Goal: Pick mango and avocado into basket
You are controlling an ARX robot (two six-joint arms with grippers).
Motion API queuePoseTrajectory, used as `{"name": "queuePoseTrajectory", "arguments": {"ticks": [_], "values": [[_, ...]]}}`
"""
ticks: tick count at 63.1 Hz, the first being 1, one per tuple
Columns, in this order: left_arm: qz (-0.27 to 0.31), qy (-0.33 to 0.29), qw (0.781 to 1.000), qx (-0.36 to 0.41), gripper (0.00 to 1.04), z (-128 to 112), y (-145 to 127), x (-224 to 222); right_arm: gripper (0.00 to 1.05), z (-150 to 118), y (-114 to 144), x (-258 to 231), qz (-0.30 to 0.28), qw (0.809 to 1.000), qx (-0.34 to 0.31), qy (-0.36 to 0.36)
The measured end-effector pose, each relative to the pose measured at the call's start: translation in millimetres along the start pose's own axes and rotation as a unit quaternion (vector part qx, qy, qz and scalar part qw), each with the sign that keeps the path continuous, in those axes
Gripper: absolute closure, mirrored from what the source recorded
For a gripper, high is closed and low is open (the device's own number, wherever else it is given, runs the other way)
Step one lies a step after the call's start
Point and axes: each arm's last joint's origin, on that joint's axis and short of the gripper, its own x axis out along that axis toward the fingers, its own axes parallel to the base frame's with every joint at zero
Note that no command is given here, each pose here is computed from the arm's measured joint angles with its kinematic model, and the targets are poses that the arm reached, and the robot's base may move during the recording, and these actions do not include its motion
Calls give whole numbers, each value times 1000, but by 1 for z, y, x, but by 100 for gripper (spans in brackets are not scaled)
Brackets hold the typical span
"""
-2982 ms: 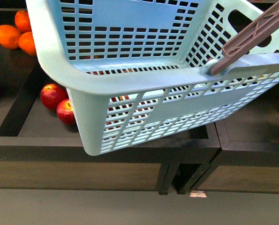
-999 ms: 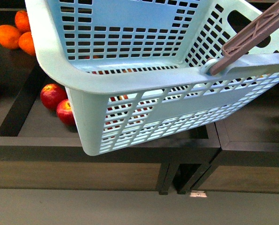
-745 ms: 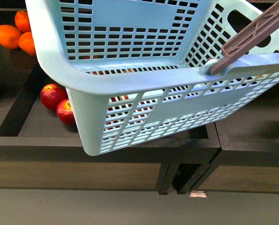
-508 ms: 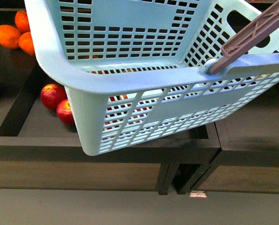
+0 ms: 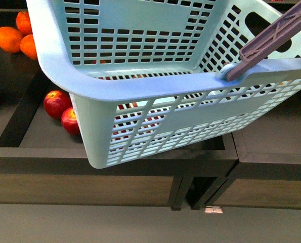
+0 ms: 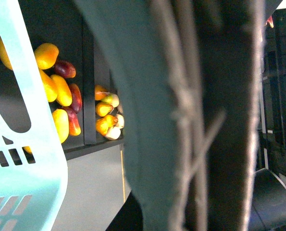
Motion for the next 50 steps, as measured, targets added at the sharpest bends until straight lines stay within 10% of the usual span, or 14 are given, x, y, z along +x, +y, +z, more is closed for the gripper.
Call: {"name": "queuePoseTrajectory", "arguments": {"ticks": [50], "values": [[3,10,1000,-3,100,-2,2,0,48,-38,32,4,35,997,19,60]]}}
